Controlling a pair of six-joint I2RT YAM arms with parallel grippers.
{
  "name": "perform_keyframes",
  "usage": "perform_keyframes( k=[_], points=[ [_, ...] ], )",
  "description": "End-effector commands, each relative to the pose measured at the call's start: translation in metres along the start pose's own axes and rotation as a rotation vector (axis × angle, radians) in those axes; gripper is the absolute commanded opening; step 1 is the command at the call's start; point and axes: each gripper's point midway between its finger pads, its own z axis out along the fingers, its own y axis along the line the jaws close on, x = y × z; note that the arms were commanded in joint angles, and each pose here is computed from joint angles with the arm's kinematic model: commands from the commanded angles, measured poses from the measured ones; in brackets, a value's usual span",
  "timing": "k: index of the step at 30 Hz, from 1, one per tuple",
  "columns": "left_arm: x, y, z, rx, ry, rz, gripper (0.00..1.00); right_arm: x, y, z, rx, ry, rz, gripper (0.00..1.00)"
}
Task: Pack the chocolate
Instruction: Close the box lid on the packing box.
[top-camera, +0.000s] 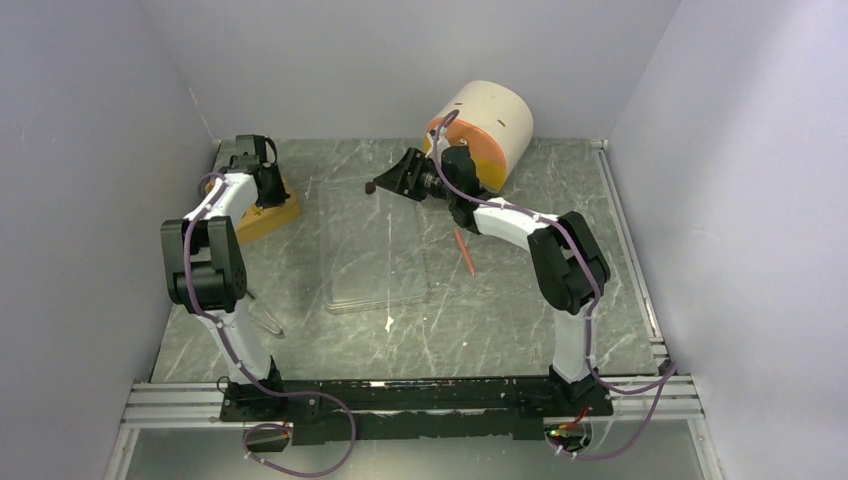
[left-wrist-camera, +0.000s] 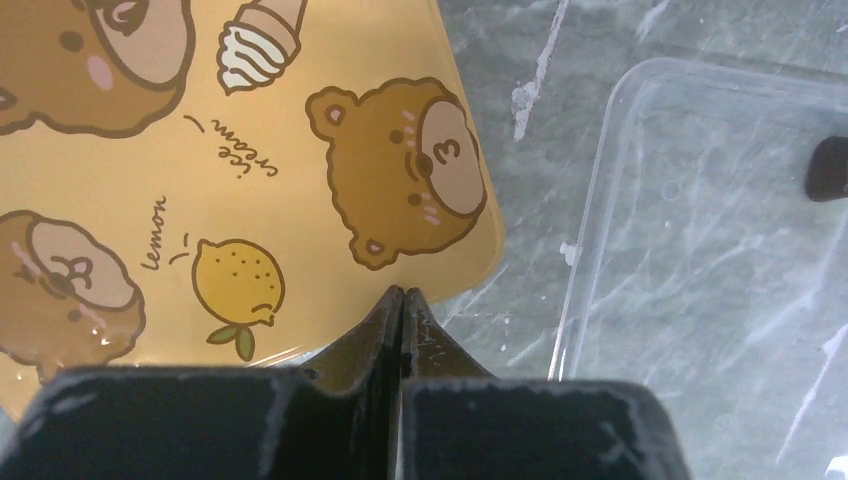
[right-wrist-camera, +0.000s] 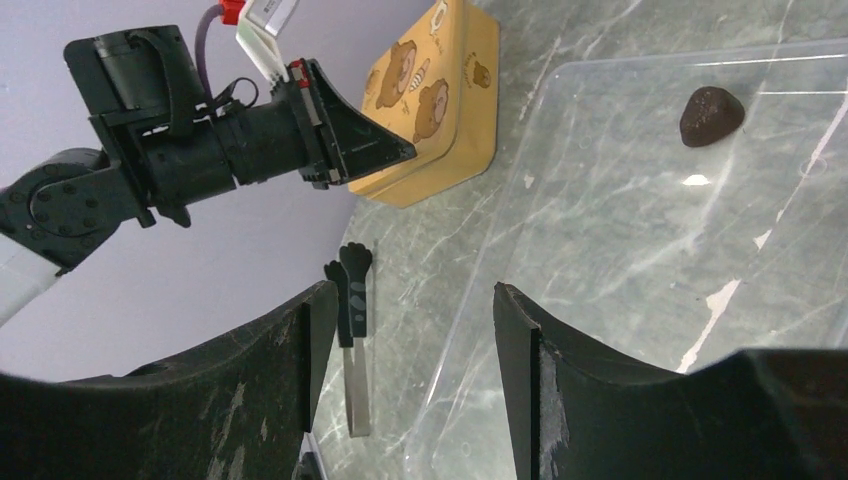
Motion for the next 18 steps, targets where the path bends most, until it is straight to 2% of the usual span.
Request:
perform_keyframes(
  k=[1,6,11,14,18],
  points=[
    [0.002,-0.002,-0.021,0.010,0.012,0.027,0.05,-0.024,0.038,-0.011,-0.066,-0.070,-0.068,0.63],
    [-0.035,-0.011,-0.044,0.044,-0.088,0.027,0.10,-0.020,0.036,-0.011,-0.072,-0.061,-0.057,0.63],
    [-0.061,0.032,-0.043,-0.105,-0.129,0.025,0.12,-0.024,0.039,-0.013,-0.074,-0.068,-0.070,0.63],
    [-0.061,0.067,-0.037,-0.188,-0.117,0.002,0.11,-0.022,0.038,-0.012,-0.077,-0.062,-0.067,0.63],
    [-0.036,0.105,-0.028,-0.266,-0.045,-0.044,0.10,-0.021,0.037,-0.013,-0.075,-0.062,-0.068,0.63]
  ],
)
